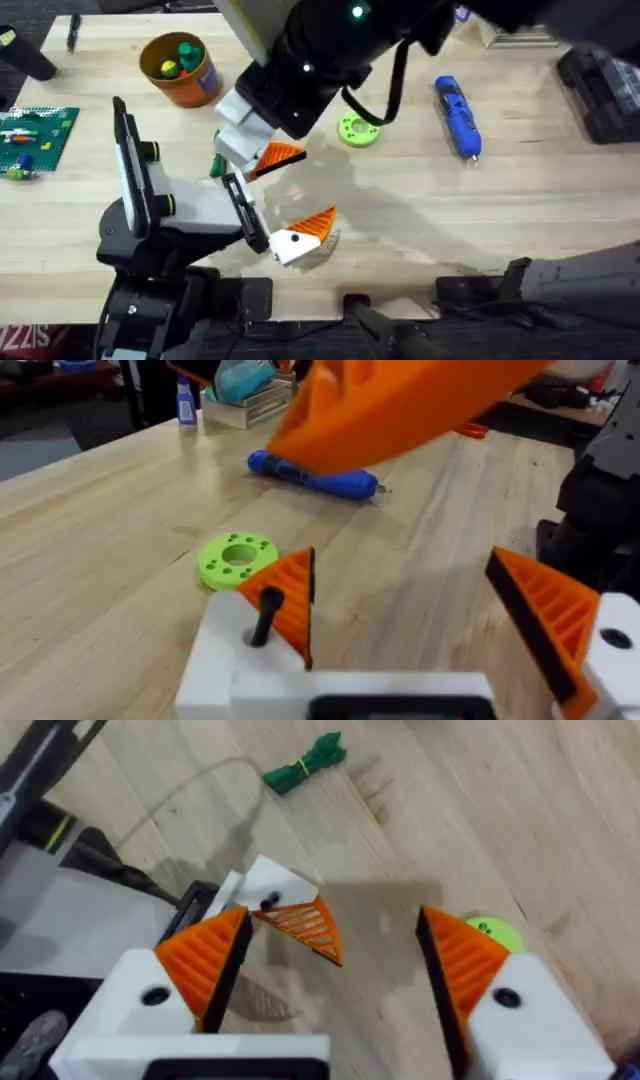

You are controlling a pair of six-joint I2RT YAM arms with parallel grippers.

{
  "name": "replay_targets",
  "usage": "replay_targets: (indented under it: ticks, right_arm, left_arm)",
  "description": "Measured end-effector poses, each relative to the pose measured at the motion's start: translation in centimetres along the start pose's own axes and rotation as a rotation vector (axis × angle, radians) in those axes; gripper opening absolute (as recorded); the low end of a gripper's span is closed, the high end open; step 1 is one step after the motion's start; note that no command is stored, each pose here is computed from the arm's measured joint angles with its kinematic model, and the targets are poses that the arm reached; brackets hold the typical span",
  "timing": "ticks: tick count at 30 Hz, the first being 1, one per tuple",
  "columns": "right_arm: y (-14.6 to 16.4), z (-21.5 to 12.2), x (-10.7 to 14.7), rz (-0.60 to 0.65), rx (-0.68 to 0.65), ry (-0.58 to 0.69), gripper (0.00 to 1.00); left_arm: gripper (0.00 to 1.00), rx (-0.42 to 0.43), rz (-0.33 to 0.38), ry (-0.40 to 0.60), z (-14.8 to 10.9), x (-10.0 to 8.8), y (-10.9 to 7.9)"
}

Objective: Pick up the gripper from the table and insert it into the empty holder that is missing its gripper. Then pick up a screw, insert it into the mounting hole, and use the screwdriver to tighten it. Finally, clean up the table by picking up the vegetable and placing it into the bucket.

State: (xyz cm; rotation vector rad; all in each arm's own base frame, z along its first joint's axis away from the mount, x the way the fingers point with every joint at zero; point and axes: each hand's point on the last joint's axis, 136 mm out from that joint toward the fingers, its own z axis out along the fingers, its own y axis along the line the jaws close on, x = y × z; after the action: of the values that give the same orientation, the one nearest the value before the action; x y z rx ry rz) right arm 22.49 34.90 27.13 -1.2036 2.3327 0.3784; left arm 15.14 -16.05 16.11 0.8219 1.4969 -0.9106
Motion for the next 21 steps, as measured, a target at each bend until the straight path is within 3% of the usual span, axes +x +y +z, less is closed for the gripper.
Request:
replay_targets:
  ticks: [7,9,13,14,19,20,21]
  right_arm:
    - [0.0,-0.1,-0.02,0.0,0.0,-0.002,0.994]
    - [0.0,-0.09,-0.02,0.0,0.0,-0.002,0.994]
    - [0.0,-0.09,-0.02,0.0,0.0,-0.002,0.994]
    - [0.0,-0.09,-0.02,0.0,0.0,-0.002,0.994]
    - [0.0,-0.09,-0.01,0.0,0.0,-0.002,0.994]
    - [0.0,-0.1,-0.02,0.0,0.0,-0.002,0.994]
    - [0.0,-0.09,-0.01,0.0,0.0,-0.002,0.994]
  left_arm:
    - [0.983,0.0,0.002,0.0,0.0,0.0,0.0]
    - [0.875,0.0,0.006,0.0,0.0,-0.01,-0.01]
    - [0.986,0.0,0.006,0.0,0.0,0.0,0.0]
    - [0.931,0.0,0.003,0.0,0.0,0.0,-0.01]
    - [0.149,0.0,0.004,0.0,0.0,-0.01,0.01]
    - [0.045,-0.001,0.008,0.0,0.0,-0.01,0.01]
    - [0.012,0.0,0.007,0.0,0.0,-0.01,0.0]
